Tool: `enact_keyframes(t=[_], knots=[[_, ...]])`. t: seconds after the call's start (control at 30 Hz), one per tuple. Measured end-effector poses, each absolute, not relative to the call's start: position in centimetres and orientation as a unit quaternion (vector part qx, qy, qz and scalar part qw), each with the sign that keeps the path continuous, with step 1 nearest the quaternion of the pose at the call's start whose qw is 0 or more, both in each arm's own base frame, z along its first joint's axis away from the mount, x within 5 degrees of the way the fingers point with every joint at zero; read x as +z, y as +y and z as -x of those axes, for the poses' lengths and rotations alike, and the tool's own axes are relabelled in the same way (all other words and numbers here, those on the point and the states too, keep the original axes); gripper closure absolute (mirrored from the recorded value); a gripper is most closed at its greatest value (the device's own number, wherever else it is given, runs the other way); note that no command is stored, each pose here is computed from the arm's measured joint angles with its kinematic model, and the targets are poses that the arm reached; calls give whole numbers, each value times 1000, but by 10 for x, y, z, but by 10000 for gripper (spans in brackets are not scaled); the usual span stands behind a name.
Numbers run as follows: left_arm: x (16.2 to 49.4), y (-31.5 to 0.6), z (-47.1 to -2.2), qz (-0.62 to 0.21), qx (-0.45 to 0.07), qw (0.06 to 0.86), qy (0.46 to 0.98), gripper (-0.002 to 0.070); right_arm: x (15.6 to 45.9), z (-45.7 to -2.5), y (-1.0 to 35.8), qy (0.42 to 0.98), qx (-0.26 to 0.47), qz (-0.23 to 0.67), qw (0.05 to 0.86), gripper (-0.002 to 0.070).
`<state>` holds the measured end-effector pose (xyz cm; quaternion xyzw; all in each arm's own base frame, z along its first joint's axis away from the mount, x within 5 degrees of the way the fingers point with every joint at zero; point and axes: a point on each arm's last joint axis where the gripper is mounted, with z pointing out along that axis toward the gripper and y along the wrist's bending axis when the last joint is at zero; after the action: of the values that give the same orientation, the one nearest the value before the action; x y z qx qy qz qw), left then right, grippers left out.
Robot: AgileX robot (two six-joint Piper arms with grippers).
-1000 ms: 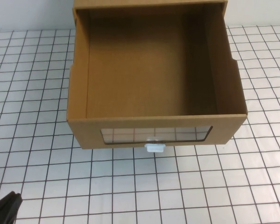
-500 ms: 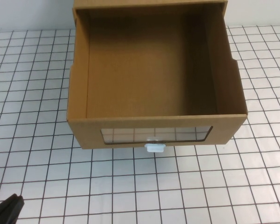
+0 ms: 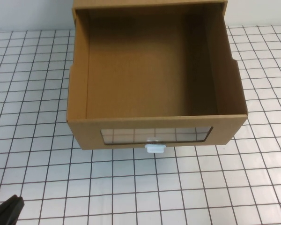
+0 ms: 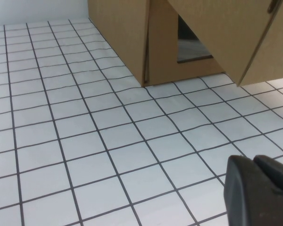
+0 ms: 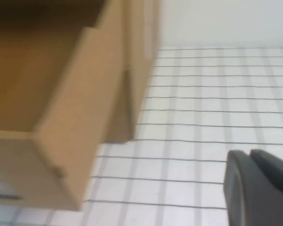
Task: Open the shoe box
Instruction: 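Pull the top drawer of the cardboard box fully open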
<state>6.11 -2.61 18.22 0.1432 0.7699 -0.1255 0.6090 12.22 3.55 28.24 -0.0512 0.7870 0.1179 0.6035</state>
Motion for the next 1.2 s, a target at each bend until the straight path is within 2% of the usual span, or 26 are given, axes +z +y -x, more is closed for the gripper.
enact_keyframes(t=[0.2,0.47,0.93,1.07,1.2], knots=[[182,-26,-61,-143,-126,608,771,680,257,-94,5,750,58,-25,659,689],[182,-26,-61,-143,-126,608,771,680,213,-57,-3,697,34,-49,714,689],[182,-26,-61,-142,-127,606,772,680,209,-56,-2,691,37,-46,720,689],[182,-26,-61,-142,-127,606,772,680,207,-56,-1,688,60,-58,721,689],[182,-26,-61,-142,-127,606,772,680,202,-57,1,696,49,-35,716,689]])
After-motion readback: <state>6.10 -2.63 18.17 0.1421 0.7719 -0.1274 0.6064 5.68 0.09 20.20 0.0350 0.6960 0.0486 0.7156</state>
